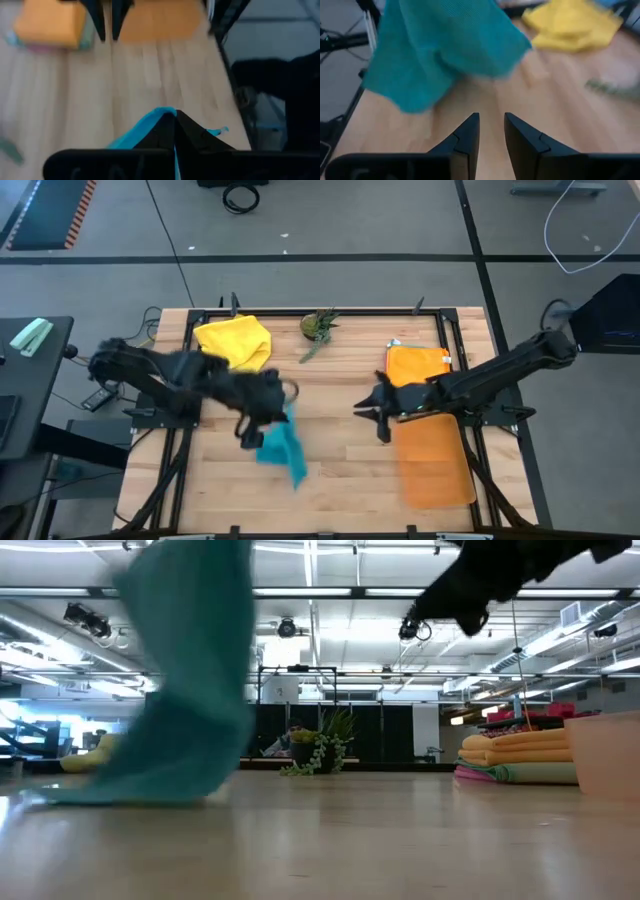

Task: Fold microfiber towels
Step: Fold the blue microfiber towel

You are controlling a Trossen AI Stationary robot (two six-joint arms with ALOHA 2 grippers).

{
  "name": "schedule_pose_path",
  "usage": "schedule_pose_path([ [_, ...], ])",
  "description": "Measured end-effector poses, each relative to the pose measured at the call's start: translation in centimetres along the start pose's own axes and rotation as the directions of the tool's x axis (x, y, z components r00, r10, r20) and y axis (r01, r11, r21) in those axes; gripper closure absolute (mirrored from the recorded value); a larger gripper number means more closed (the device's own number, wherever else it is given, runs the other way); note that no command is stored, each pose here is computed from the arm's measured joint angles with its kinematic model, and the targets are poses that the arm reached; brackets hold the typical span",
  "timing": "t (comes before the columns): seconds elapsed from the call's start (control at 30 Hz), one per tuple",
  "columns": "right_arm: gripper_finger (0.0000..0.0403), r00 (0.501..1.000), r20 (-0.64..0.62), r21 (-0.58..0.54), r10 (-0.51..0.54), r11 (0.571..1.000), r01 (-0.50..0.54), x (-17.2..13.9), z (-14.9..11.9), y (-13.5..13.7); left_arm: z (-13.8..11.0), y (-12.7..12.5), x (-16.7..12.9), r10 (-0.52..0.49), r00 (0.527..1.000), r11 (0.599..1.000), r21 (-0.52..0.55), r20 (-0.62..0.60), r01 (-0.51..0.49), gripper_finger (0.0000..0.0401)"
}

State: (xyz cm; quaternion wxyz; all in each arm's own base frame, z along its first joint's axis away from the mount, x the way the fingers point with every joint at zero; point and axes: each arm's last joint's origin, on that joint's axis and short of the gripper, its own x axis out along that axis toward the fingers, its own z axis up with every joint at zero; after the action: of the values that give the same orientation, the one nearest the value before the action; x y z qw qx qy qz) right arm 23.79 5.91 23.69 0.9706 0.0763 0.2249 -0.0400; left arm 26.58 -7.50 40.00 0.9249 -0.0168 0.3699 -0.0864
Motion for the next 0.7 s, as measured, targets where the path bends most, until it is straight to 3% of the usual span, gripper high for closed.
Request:
schedule_pose_path([
  [0.17,0.0306,0.989,0.138,0.012,-0.057,0.998,0.056,-3.5,1.9,-0.9,2.6,1.2,-3.4,-0.133,0.983,0.989,-0.05,0.124,0.14,0.0396],
  [0.27,0.0306,0.984,0.175,0.039,-0.044,0.999,0.037,-4.4,2.4,-1.0,1.5,-0.5,-2.7,-0.218,0.975,0.973,-0.075,0.034,0.22,0.0397],
  [0.47,0.0306,0.997,0.073,0.017,-0.028,1.0,0.026,-2.3,1.0,-0.1,-6.5,-5.7,3.9,-0.249,0.923,0.967,-0.136,-0.294,0.217,0.0398],
  [0.63,0.0284,0.994,-0.097,-0.077,-0.057,0.996,0.05,2.9,-2.5,0.9,-13.5,-7.7,8.8,-0.251,0.9,0.953,-0.254,-0.356,0.165,0.0397],
  [0.7,0.0263,0.992,-0.123,-0.052,0.023,0.998,-0.03,5.2,-3.6,1.4,-15.4,-8.0,9.8,-0.264,0.902,0.94,-0.302,-0.341,0.161,0.0398],
])
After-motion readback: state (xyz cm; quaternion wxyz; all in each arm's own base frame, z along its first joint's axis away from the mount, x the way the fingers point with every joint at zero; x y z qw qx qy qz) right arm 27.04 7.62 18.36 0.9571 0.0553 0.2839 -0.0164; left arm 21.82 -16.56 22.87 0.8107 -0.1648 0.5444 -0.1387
